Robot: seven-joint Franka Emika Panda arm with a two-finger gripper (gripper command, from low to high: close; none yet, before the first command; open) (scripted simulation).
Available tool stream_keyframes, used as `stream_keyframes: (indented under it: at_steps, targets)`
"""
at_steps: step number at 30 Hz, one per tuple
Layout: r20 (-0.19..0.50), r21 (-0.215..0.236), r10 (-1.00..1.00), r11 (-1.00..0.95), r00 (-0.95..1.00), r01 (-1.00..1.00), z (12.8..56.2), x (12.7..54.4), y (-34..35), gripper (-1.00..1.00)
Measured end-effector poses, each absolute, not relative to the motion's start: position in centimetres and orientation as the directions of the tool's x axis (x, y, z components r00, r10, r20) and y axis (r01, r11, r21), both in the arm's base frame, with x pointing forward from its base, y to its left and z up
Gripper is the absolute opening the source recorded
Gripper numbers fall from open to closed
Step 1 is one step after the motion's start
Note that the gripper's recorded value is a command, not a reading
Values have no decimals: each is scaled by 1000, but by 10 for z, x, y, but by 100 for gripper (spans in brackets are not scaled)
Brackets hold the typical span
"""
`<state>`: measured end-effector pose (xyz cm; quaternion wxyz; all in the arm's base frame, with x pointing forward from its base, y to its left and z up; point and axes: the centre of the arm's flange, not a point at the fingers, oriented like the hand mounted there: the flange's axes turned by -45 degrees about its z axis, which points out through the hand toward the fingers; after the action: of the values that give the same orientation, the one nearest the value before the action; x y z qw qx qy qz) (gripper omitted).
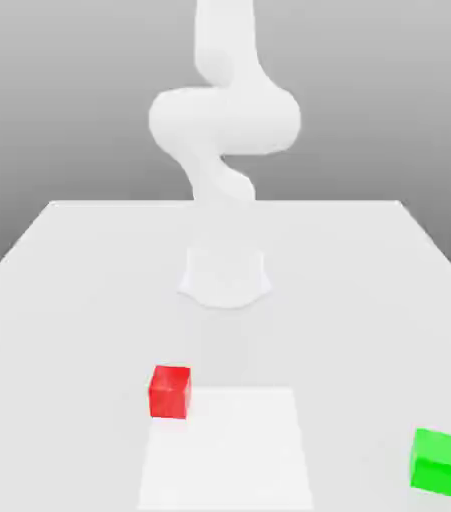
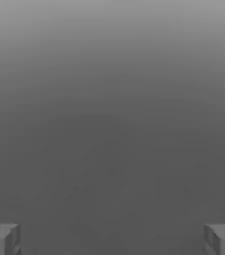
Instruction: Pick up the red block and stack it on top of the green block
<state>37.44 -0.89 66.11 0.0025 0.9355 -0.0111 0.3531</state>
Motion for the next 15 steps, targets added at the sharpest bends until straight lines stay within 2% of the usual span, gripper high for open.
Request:
stream_keyframes:
  at_steps: [4, 8, 12, 15]
  targets:
    - [541, 8, -31, -999, 840, -43, 562, 411, -27, 0]
    - [411, 14, -48, -998, 910, -59, 462, 421, -45, 0]
    - [265, 14, -68, -997, 962, -74, 361, 408, -60, 0]
    - [139, 9, -84, -996, 987, -86, 285, 380, -69, 0]
